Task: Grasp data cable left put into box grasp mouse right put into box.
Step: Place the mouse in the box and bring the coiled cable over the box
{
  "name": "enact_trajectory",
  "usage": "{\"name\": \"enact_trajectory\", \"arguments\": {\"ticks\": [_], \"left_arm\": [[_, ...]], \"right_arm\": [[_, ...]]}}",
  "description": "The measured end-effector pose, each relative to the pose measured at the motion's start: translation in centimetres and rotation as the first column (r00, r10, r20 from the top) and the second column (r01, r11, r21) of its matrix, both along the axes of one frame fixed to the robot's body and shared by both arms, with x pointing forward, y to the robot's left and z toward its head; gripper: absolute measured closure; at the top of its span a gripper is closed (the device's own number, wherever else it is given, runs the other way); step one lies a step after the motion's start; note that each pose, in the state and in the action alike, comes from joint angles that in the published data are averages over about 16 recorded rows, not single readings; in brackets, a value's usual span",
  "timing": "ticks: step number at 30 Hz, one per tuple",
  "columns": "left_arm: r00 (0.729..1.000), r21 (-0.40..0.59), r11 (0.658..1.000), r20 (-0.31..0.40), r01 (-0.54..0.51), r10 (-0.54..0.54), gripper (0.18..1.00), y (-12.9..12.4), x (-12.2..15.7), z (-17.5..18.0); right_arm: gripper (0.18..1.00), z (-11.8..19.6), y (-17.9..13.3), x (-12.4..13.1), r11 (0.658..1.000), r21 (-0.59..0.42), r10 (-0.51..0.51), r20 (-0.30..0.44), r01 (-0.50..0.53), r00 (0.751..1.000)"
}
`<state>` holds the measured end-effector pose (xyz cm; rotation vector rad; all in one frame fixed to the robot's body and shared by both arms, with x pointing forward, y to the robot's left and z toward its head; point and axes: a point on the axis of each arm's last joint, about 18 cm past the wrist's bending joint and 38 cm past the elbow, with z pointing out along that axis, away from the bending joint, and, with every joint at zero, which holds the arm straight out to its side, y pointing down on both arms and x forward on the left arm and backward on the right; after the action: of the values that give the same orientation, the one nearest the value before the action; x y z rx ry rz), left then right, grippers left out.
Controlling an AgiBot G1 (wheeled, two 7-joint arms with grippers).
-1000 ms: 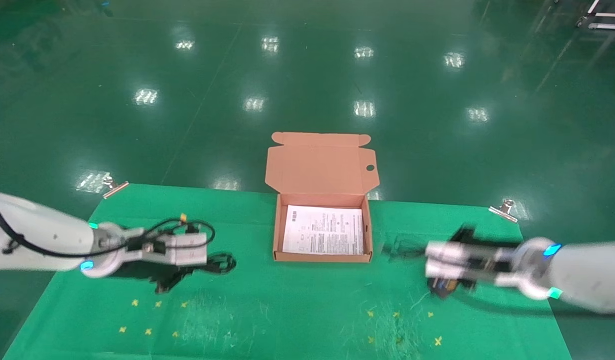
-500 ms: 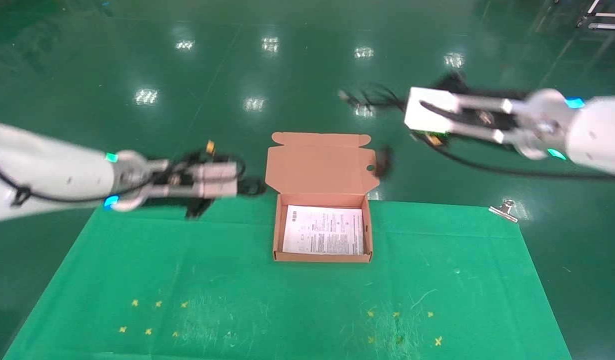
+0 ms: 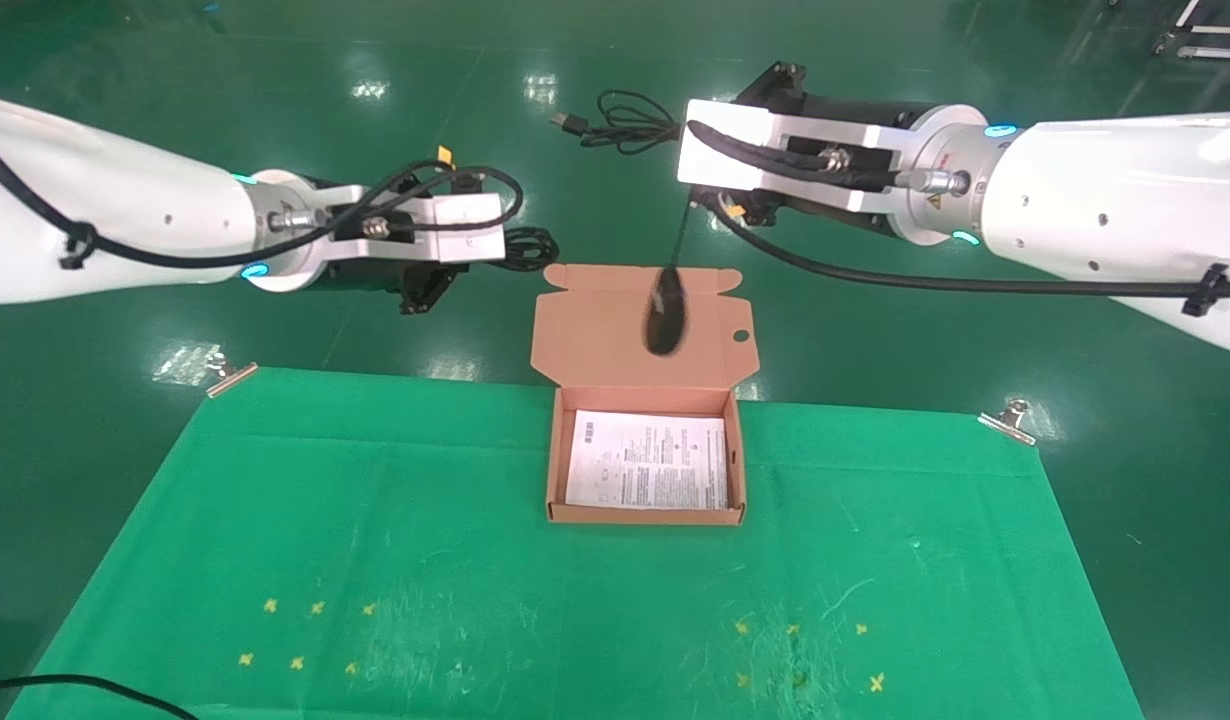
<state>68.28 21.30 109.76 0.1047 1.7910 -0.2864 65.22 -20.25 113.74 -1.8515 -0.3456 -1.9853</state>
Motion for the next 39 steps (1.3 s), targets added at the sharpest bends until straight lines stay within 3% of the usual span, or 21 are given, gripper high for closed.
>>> {"name": "enact_trajectory", "arguments": {"ticks": [25, 39], "left_arm": [[0.982, 0.039, 0.988, -0.115, -0.147, 0.151, 0.946, 6.0, -1.7, -4.3], [0.974, 0.039, 0.983, -0.134, -0.18, 0.184, 0.946, 6.9, -2.0, -5.0]], "right_arm": [[0.986, -8.4, 3.2, 3.7, 0.999, 0.029, 0.047, -0.191, -0.042, 0.98], [0.986, -13.6, 2.9, 5.6, 0.992, 0.12, 0.063, -0.314, -0.026, 0.947]]}}
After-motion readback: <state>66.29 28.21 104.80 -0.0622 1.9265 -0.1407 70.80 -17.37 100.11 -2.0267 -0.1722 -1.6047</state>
